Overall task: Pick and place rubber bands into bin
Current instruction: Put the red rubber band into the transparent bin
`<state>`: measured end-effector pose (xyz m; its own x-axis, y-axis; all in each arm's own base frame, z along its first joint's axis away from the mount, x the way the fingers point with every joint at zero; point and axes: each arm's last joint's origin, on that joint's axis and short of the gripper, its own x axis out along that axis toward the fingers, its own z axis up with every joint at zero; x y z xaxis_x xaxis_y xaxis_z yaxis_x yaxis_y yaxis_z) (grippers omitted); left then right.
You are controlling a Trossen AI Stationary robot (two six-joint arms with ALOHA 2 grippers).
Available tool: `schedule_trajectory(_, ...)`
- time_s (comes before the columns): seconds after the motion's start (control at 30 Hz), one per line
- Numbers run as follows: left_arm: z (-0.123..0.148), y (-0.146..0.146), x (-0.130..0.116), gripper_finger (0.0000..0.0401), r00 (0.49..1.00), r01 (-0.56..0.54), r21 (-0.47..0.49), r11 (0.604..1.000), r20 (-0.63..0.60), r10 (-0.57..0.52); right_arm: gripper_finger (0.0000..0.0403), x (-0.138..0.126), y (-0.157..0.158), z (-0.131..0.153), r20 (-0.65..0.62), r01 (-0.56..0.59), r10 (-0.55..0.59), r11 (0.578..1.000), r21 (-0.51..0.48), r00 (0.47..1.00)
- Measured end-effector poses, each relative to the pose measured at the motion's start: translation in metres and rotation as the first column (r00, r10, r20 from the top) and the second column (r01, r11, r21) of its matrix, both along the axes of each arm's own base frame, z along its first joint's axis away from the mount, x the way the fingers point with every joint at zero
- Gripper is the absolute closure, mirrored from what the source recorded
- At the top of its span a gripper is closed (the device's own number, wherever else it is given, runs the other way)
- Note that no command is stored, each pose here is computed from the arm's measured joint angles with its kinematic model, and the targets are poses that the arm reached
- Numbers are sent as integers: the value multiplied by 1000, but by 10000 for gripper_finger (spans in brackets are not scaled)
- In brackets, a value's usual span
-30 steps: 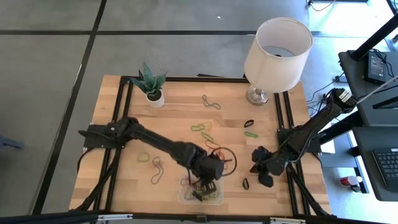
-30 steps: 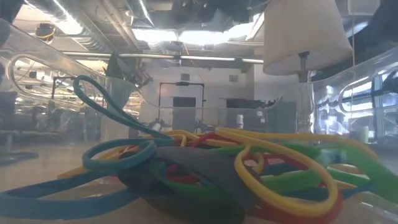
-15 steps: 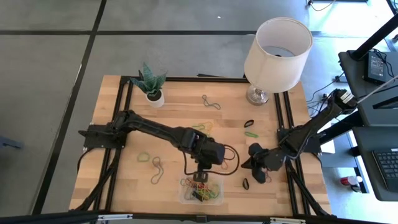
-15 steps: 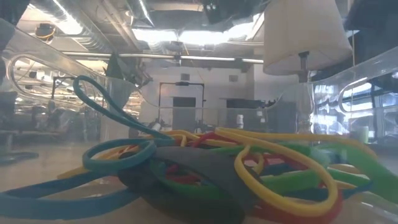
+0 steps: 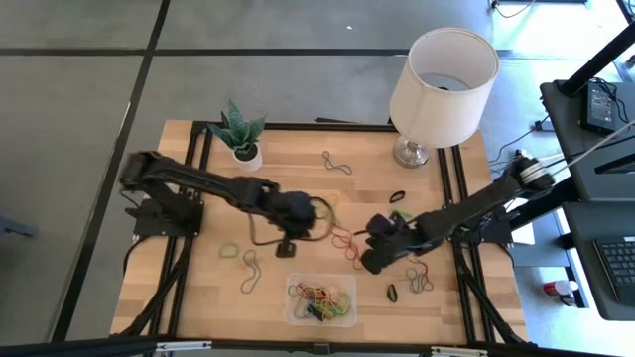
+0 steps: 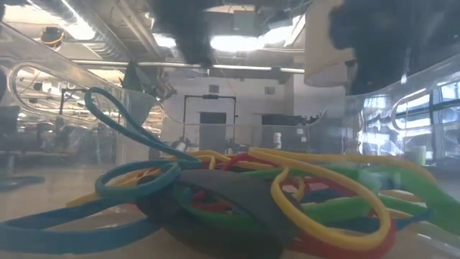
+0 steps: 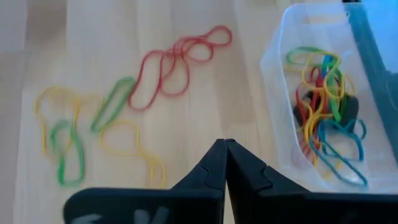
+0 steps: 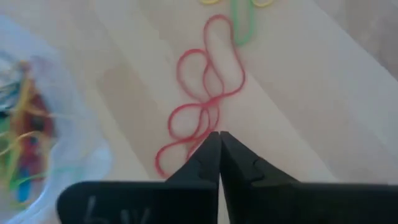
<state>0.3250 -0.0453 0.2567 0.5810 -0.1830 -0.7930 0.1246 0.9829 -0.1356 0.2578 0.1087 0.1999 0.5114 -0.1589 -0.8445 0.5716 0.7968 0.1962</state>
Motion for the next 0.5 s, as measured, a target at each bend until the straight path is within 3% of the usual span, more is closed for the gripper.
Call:
schedule_trajectory(0.27, -7, 9, -65, 400, 992, -70, -38, 997, 102, 74, 317, 46, -5, -27, -146, -21, 22, 1000, 13, 989)
schedule_trajectory(0.5, -8, 13, -91, 400, 983, -105, -76, 992, 146, 116, 280, 57, -12, -51, -228, -27, 43, 997, 70, 973)
